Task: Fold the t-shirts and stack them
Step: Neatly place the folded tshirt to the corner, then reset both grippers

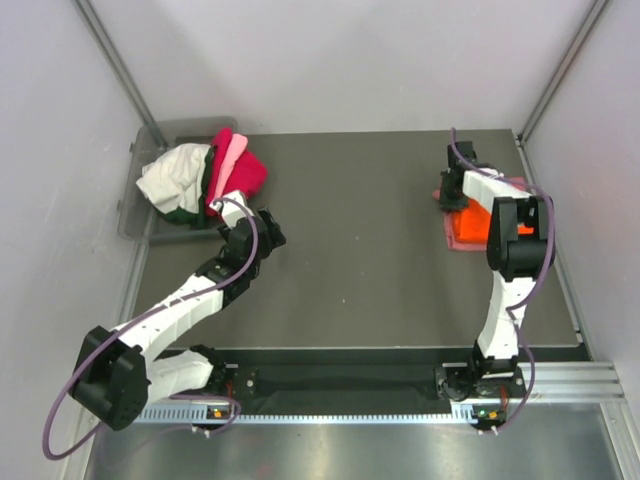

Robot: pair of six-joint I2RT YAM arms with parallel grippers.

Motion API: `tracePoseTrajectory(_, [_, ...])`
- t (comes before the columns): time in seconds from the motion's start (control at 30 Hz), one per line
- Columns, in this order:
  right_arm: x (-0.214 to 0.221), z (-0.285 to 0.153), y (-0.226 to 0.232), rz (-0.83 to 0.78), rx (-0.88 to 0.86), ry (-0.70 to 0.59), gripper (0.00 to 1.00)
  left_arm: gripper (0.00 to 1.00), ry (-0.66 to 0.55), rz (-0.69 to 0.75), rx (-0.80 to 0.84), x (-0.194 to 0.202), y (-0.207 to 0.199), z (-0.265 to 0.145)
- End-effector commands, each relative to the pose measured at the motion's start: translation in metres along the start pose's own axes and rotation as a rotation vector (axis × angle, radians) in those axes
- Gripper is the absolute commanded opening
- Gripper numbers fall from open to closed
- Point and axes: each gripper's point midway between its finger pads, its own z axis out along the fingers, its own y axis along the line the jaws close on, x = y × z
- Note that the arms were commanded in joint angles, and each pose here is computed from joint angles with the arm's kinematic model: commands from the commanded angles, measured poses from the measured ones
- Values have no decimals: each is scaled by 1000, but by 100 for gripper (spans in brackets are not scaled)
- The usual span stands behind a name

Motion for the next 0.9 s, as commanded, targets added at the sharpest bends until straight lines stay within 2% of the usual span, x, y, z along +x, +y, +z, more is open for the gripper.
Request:
tracePoseTrajectory(0.0, [-4, 4, -48, 43, 152, 3, 14, 75, -54, -9, 3, -21, -9, 1])
tracePoseTrajectory(0.2, [-9, -13, -54, 60, 165, -47, 15, 76, -33, 17, -39, -14, 5, -3])
tracePoseTrajectory(0.23, [-13, -20, -43, 46, 136, -74, 18, 76, -32, 19, -46, -13, 7, -4])
tracePoseTrajectory(0.27, [-33, -39, -33, 39, 101, -163, 19, 76, -27, 23, -55, -8, 12, -5])
tracePoseTrajectory(0.3, [-29, -46, -23, 11, 82, -182, 21, 77, -25, 27, -59, -6, 15, -6])
tracePoseTrajectory(0.4, [-41, -91, 17, -94, 34, -327, 37, 80, -5, 57, -52, 0, 22, -13])
tracePoseTrajectory(0.47, [-51, -125, 25, -99, 18, -436, 46, 84, 2, 67, -42, 0, 23, -19])
tracePoseTrajectory(0.5, [-35, -124, 23, -113, 17, -429, 52, 85, 5, 73, -42, 1, 25, -21])
tracePoseTrajectory(0.57, [-39, -155, 28, -89, -40, -548, 68, 92, 10, 82, -57, 3, 34, -27])
tracePoseTrajectory(0.6, [-13, -145, 26, -96, -64, -520, 80, 95, 15, 86, -59, 6, 37, -29])
tracePoseTrajectory(0.67, [-16, -175, 24, -58, -111, -637, 99, 99, 36, 100, -78, 14, 47, -33])
tracePoseTrajectory(0.7, [7, -167, 24, -70, -146, -612, 100, 99, 41, 101, -82, 16, 50, -35])
tracePoseTrajectory(0.77, [0, -199, 27, -31, -223, -759, 100, 99, 61, 112, -73, 22, 54, -40])
tracePoseTrajectory(0.8, [17, -190, 27, -23, -246, -744, 100, 98, 76, 119, -48, 27, 52, -42])
tracePoseTrajectory(0.87, [23, -200, 25, -27, -265, -780, 100, 98, 79, 134, -30, 33, 55, -44])
